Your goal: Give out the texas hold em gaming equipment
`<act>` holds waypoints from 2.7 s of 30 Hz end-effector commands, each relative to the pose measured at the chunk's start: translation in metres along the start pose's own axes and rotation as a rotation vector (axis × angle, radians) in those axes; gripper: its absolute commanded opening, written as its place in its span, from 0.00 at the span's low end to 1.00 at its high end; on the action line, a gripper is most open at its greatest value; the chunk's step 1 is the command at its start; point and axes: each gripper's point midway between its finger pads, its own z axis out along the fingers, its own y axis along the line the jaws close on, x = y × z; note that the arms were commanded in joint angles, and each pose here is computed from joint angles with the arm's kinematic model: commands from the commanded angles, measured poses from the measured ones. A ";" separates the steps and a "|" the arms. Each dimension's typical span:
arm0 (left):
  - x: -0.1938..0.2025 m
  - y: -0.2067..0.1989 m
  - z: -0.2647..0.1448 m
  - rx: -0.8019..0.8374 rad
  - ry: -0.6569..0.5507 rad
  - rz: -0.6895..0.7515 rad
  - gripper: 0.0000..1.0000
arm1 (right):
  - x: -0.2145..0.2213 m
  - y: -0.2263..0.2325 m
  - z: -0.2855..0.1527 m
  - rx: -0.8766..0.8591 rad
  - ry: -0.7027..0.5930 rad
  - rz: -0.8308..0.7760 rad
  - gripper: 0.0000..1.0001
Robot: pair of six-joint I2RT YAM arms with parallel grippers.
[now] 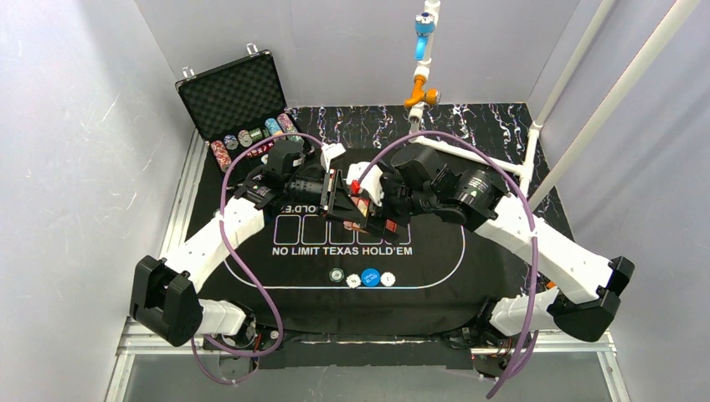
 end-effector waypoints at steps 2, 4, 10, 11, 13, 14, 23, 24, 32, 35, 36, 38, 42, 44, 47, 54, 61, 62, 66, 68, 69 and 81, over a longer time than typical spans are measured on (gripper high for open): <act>0.012 -0.033 -0.009 0.089 0.038 0.092 0.00 | 0.003 0.003 0.003 -0.019 -0.006 0.015 0.98; 0.012 -0.034 -0.010 0.094 0.034 0.095 0.00 | 0.006 0.005 0.005 -0.023 0.003 0.012 0.98; 0.009 -0.037 -0.008 0.109 0.027 0.088 0.00 | 0.014 0.010 0.008 -0.041 0.015 0.014 0.98; 0.008 -0.036 -0.008 0.109 0.028 0.083 0.00 | 0.014 0.008 0.009 -0.033 0.012 0.012 0.98; 0.006 -0.035 -0.007 0.108 0.031 0.068 0.00 | 0.011 0.004 0.010 -0.014 -0.001 0.011 0.98; 0.004 -0.037 -0.006 0.116 0.025 0.085 0.00 | 0.009 0.003 0.011 -0.006 -0.007 0.014 0.98; 0.003 -0.034 -0.005 0.108 0.025 0.067 0.00 | 0.004 -0.009 0.010 0.062 -0.024 0.039 0.98; 0.003 -0.033 -0.004 0.106 0.027 0.064 0.00 | 0.004 -0.010 0.010 0.065 -0.024 0.040 0.98; 0.001 -0.029 -0.003 0.096 0.024 0.050 0.00 | 0.002 -0.015 0.009 0.082 -0.024 0.010 0.98; 0.002 -0.025 -0.002 0.080 0.032 0.027 0.00 | 0.003 -0.010 0.009 0.051 -0.018 -0.024 0.98; 0.001 -0.025 -0.002 0.078 0.032 0.025 0.00 | 0.004 -0.009 0.009 0.044 -0.013 -0.034 0.97; 0.002 -0.024 -0.002 0.071 0.036 0.017 0.00 | 0.005 -0.010 0.009 0.046 -0.012 -0.043 0.98; 0.002 -0.022 0.000 0.066 0.040 0.013 0.00 | 0.004 -0.012 0.011 0.058 -0.014 -0.028 0.98; 0.002 -0.023 0.000 0.067 0.042 0.014 0.00 | 0.003 -0.013 0.012 0.062 -0.016 -0.019 0.98; 0.002 -0.021 0.001 0.058 0.041 0.011 0.00 | 0.001 -0.015 0.014 0.077 -0.028 -0.009 0.98; 0.003 -0.021 0.001 0.053 0.040 0.016 0.00 | 0.004 -0.011 0.015 0.051 -0.018 -0.011 0.58; 0.000 -0.015 -0.004 0.030 0.018 0.010 0.31 | 0.011 -0.005 0.009 0.031 -0.001 -0.022 0.31; -0.001 -0.013 -0.005 0.018 0.009 0.010 0.34 | 0.012 -0.004 0.008 0.026 0.002 -0.023 0.28; -0.004 -0.002 -0.009 -0.047 -0.023 0.008 0.37 | 0.014 0.000 0.003 0.006 -0.001 -0.020 0.19; -0.003 0.002 -0.010 -0.075 -0.027 0.016 0.37 | 0.014 0.000 0.001 0.003 -0.004 -0.020 0.18; -0.003 0.005 -0.011 -0.088 -0.031 0.019 0.37 | 0.015 0.001 0.000 -0.002 -0.003 -0.022 0.17; -0.008 0.015 -0.024 -0.123 -0.082 0.012 0.25 | 0.023 0.010 -0.008 -0.057 0.002 -0.043 0.01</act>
